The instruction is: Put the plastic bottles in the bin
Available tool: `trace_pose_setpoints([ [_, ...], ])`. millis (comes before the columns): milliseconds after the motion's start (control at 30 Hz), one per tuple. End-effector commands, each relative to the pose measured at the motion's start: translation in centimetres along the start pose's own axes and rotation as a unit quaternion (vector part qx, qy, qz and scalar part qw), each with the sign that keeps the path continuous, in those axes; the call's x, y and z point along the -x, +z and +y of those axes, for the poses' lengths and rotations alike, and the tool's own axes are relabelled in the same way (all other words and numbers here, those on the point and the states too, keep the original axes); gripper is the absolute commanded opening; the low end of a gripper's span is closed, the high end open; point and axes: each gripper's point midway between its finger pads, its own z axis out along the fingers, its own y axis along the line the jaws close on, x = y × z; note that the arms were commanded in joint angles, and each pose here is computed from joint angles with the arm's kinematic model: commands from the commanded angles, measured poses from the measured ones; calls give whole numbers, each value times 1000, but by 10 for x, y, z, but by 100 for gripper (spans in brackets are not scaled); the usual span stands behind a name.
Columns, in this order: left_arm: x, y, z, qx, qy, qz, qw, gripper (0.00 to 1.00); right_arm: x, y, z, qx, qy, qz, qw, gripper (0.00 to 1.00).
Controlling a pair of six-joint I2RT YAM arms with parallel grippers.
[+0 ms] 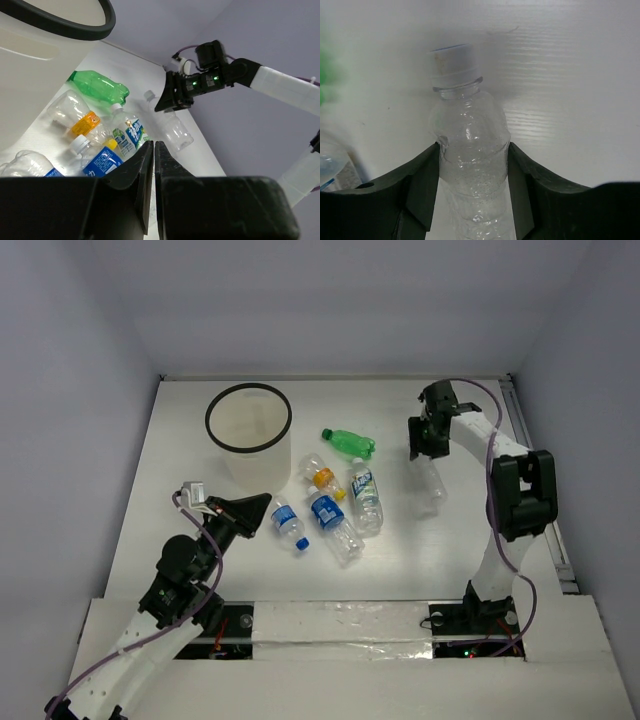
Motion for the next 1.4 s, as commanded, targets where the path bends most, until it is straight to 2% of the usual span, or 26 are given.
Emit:
trace_pose_setpoints([
  [0, 5, 2, -9, -23, -1, -10, 1000, 3, 74, -103, 17, -4, 10, -174, 985, 51],
  [33, 3, 3, -9, -24, -2, -6, 1000, 4, 94, -151, 40, 23, 1, -239, 971, 51],
  [133, -1, 7, -8, -20, -1, 3, 1000, 7, 116, -225, 95, 81, -27, -331, 940, 51],
  [167, 0, 7, -8, -18, -2, 3, 1000, 8, 125, -266, 138, 130, -42, -380, 915, 51],
  [267, 0, 7, -6, -9, -2, 6, 1000, 15, 136, -333, 197, 220, -48, -453, 863, 51],
  [300, 1, 7, -5, -6, -3, 4, 1000, 18, 139, -355, 232, 264, -53, -483, 833, 52],
  [333, 0, 6, -4, -2, -4, 6, 1000, 23, 141, -366, 249, 288, -55, -497, 817, 51],
  [367, 1, 5, -3, 1, -6, 6, 1000, 25, 151, -397, 265, 323, -45, -536, 779, 51],
  [400, 0, 5, -1, 6, -9, 7, 1000, 27, 148, -411, 286, 353, -49, -546, 759, 51],
  [467, -4, 5, 4, 20, -12, 14, 1000, 31, 159, -411, 316, 386, -40, -558, 734, 51],
  [533, -9, 5, 11, 36, -17, 25, 999, 32, 173, -440, 334, 427, -27, -589, 686, 51],
  [567, -11, 5, 12, 40, -20, 29, 999, 33, 180, -411, 356, 437, -32, -571, 694, 50],
  [600, -12, 5, 13, 43, -22, 33, 998, 34, 182, -407, 367, 438, -32, -569, 695, 50],
  [633, -15, 5, 14, 48, -26, 39, 998, 36, 188, -423, 373, 444, -31, -583, 680, 50],
  [667, -17, 4, 15, 49, -28, 42, 998, 38, 185, -402, 393, 443, -46, -574, 687, 50],
  [700, -18, 4, 16, 51, -29, 43, 997, 39, 188, -399, 397, 435, -40, -581, 687, 51],
  [767, -19, 4, 17, 52, -34, 46, 997, 47, 187, -401, 408, 443, -42, -587, 676, 51],
  [833, -21, 5, 17, 53, -34, 51, 997, 52, 190, -379, 420, 444, -46, -579, 683, 51],
  [1067, -34, 9, 20, 59, -44, 77, 994, 54, 177, -331, 438, 428, -68, -556, 709, 55],
  [1200, -46, 9, 26, 64, -60, 89, 992, 54, 165, -316, 439, 426, -72, -549, 715, 65],
  [1233, -48, 10, 28, 68, -62, 92, 992, 54, 161, -306, 439, 424, -75, -542, 722, 70],
  [1367, -51, 13, 32, 80, -60, 99, 990, 57, 157, -312, 432, 423, -73, -548, 718, 81],
])
